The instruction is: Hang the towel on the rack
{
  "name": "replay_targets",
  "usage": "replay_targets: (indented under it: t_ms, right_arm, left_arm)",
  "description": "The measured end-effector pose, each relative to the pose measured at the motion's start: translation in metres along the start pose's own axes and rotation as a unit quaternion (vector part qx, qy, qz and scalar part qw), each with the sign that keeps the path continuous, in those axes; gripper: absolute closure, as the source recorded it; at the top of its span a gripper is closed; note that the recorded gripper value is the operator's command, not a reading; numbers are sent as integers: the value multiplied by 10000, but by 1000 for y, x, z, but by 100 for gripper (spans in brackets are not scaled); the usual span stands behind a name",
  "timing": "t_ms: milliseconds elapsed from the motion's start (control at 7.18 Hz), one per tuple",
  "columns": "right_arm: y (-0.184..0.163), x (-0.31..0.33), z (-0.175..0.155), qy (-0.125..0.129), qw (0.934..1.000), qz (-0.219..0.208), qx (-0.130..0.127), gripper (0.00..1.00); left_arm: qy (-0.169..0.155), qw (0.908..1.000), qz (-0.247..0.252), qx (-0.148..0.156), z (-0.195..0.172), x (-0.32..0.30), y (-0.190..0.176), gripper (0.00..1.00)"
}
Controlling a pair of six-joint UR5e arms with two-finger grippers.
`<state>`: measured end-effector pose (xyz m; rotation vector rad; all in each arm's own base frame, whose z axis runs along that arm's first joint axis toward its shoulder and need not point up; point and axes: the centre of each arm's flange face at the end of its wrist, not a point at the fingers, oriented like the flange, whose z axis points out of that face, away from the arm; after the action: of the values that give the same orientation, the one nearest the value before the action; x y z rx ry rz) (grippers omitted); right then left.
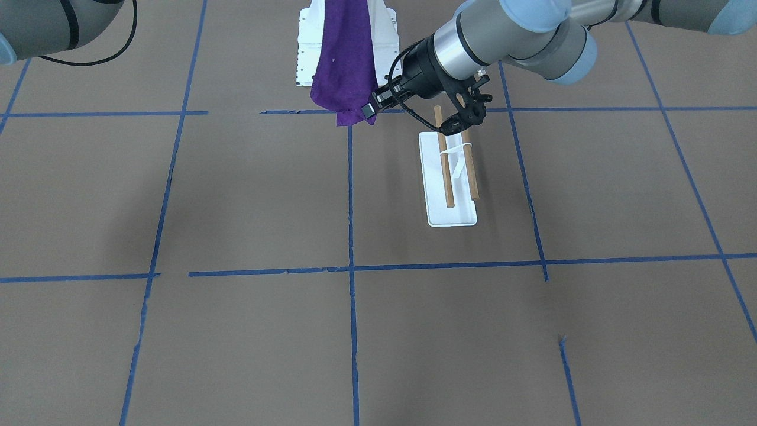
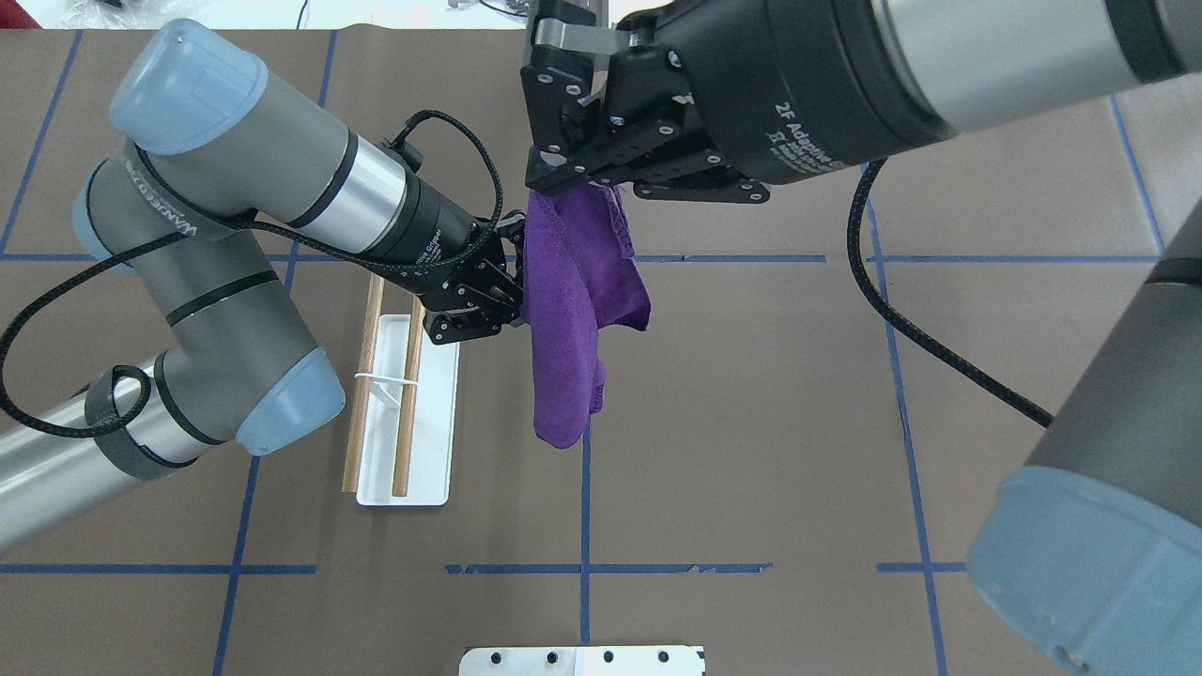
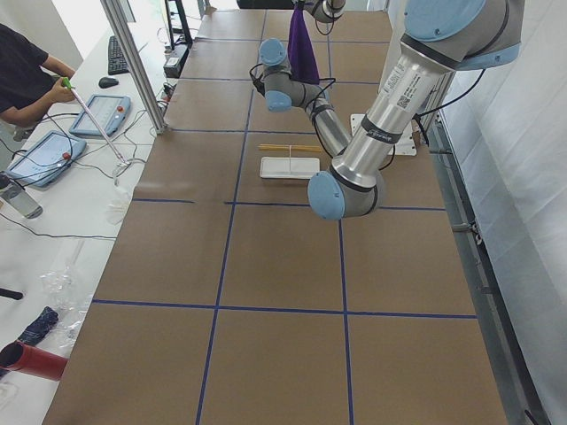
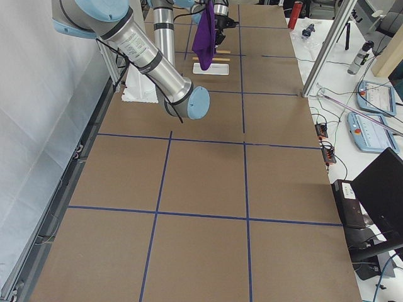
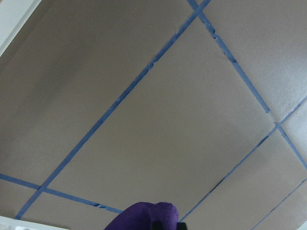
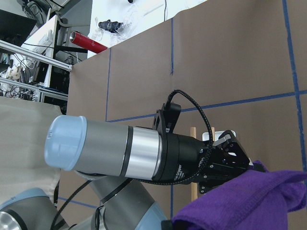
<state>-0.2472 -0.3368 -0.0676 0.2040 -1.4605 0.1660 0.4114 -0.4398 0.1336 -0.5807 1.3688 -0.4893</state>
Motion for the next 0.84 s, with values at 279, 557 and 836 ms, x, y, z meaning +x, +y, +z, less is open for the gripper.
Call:
replay_targets:
  t_ms: [279, 557, 836]
  right_arm:
    - [1, 19, 3, 129, 9999, 74, -43, 0]
    - [6, 75, 21, 563, 9982, 129, -152, 0]
    - [-6, 135, 45, 1079, 9940, -139, -145, 0]
  left_arm:
    - [198, 9996, 185, 77, -3, -1, -2, 100]
    - [311, 9985, 306, 319, -3, -3, -14, 100]
    - [245, 9975, 472, 466, -3, -19, -29, 100]
